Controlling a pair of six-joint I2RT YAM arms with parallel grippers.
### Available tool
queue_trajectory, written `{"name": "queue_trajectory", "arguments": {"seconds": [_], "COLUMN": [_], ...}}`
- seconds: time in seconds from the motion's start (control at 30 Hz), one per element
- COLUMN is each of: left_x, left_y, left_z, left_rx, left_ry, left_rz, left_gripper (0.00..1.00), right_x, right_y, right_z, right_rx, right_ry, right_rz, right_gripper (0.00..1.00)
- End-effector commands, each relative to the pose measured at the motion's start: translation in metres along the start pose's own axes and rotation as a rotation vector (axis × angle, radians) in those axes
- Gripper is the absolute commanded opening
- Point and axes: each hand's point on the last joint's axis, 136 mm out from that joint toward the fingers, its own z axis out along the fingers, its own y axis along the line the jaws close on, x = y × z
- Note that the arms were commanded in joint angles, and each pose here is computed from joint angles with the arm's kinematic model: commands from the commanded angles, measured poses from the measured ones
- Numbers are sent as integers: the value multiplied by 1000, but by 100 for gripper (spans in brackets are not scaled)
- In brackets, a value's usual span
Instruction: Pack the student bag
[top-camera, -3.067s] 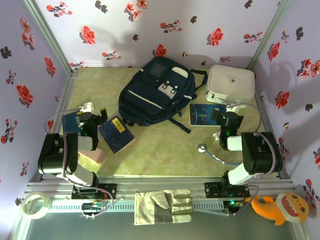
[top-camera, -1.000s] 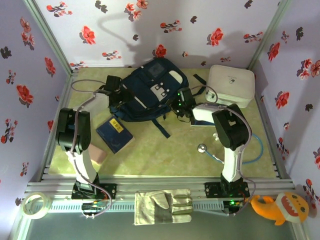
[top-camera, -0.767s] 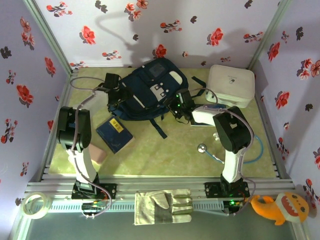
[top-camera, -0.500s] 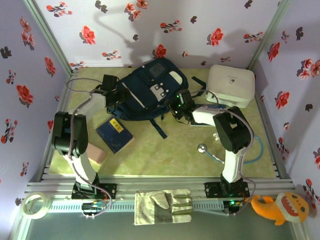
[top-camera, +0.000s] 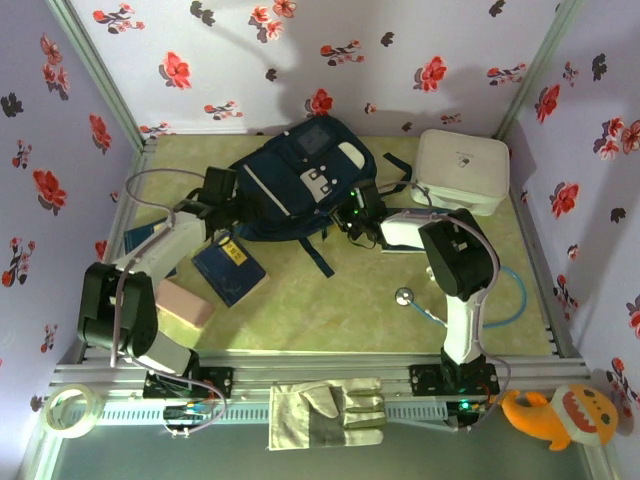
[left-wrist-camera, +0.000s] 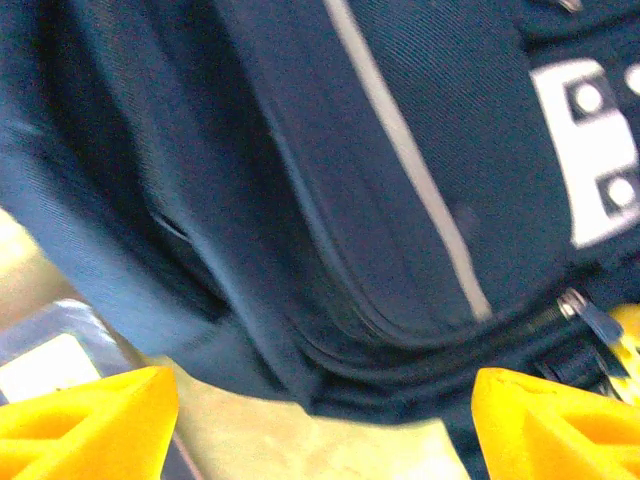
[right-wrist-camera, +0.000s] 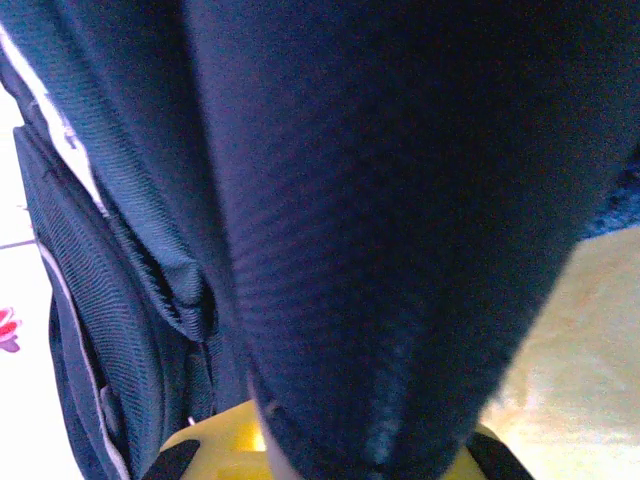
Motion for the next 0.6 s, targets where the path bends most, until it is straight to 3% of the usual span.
{"name": "queue_trajectory", "arguments": {"seconds": [0.0, 0.27, 0.57], "left_x": [15, 52, 47], "left_y": [-29, -81, -120], "left_z": [-11, -15, -26], "left_rx": [74, 205, 307], "left_ry": [-24, -35, -131], "left_rz": [117, 275, 395], "left_gripper": [76, 62, 45], "right_x": [-1, 5, 12], "right_y": [75, 139, 190], "right_z": [-32, -65, -84], "right_rx": [-192, -331, -426], "right_ry": [-31, -28, -14], "right_rz": [-102, -149, -158], "right_gripper": [6, 3, 2]}}
